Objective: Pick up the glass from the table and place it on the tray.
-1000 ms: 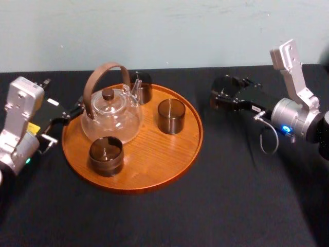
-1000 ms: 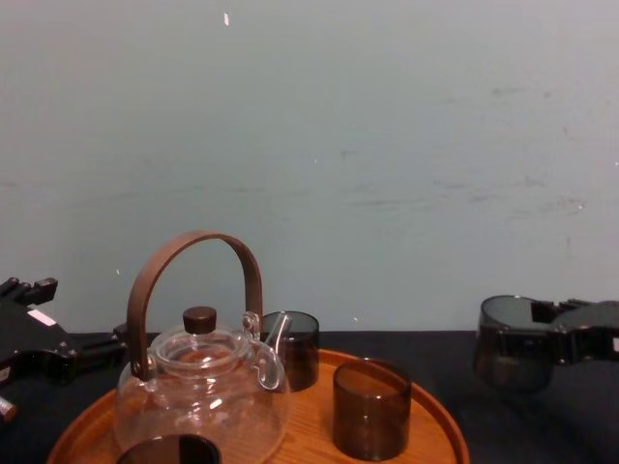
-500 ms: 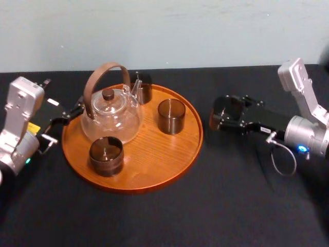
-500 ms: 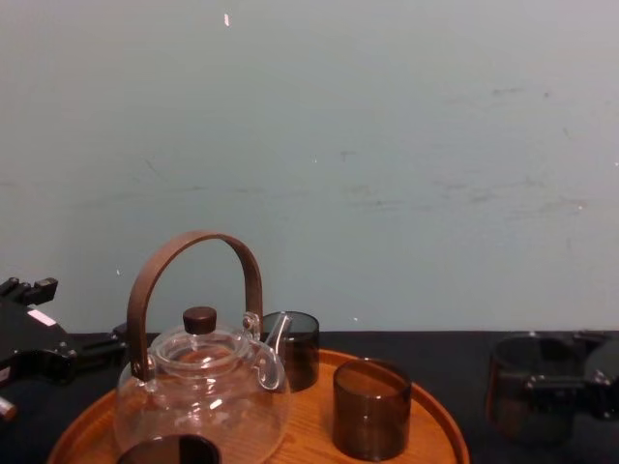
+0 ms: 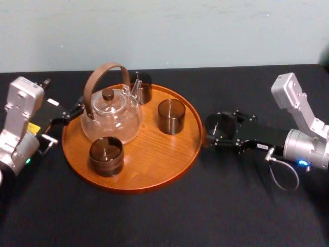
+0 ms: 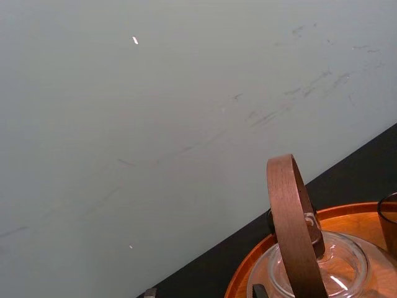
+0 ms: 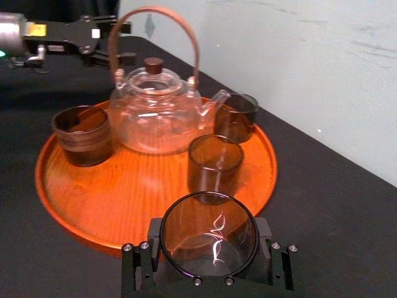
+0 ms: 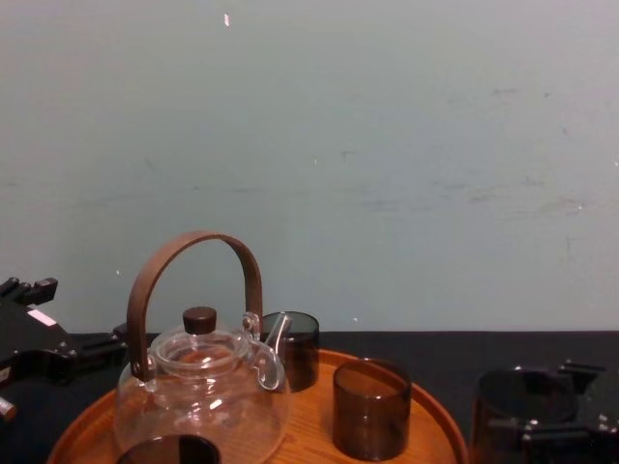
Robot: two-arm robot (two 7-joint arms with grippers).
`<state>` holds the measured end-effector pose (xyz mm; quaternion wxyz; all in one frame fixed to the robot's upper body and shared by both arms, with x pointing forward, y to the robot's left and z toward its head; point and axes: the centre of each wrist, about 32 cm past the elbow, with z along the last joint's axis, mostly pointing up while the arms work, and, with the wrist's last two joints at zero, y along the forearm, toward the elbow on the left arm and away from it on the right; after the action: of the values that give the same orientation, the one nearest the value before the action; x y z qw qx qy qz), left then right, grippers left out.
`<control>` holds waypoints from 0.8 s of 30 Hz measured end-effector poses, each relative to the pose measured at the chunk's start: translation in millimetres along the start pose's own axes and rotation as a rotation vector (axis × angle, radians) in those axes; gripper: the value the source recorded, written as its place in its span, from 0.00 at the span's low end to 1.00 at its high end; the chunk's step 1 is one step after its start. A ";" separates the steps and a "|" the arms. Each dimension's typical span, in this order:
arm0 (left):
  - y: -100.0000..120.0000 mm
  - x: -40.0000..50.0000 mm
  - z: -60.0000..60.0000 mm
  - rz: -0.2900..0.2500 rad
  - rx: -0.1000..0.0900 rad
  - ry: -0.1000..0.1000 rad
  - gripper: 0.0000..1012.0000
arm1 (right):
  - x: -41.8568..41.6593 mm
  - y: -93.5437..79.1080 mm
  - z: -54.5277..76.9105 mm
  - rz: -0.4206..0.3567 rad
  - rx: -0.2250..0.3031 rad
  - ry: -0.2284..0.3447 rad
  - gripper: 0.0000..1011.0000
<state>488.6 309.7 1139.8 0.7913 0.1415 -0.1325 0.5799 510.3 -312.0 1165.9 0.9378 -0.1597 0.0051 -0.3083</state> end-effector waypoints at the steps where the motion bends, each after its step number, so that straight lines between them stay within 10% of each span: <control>1: 0.0 0.0 0.0 0.000 0.000 0.000 0.99 | -1.2 0.3 0.2 0.005 -0.001 -0.003 0.89; 24: 0.0 0.0 0.0 0.000 0.000 0.000 0.99 | -16.7 37.8 13.0 0.079 0.034 -0.022 0.89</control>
<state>488.6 309.7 1139.8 0.7913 0.1415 -0.1325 0.5799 520.0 -269.8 1165.4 0.9518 -0.1469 -0.0042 -0.2692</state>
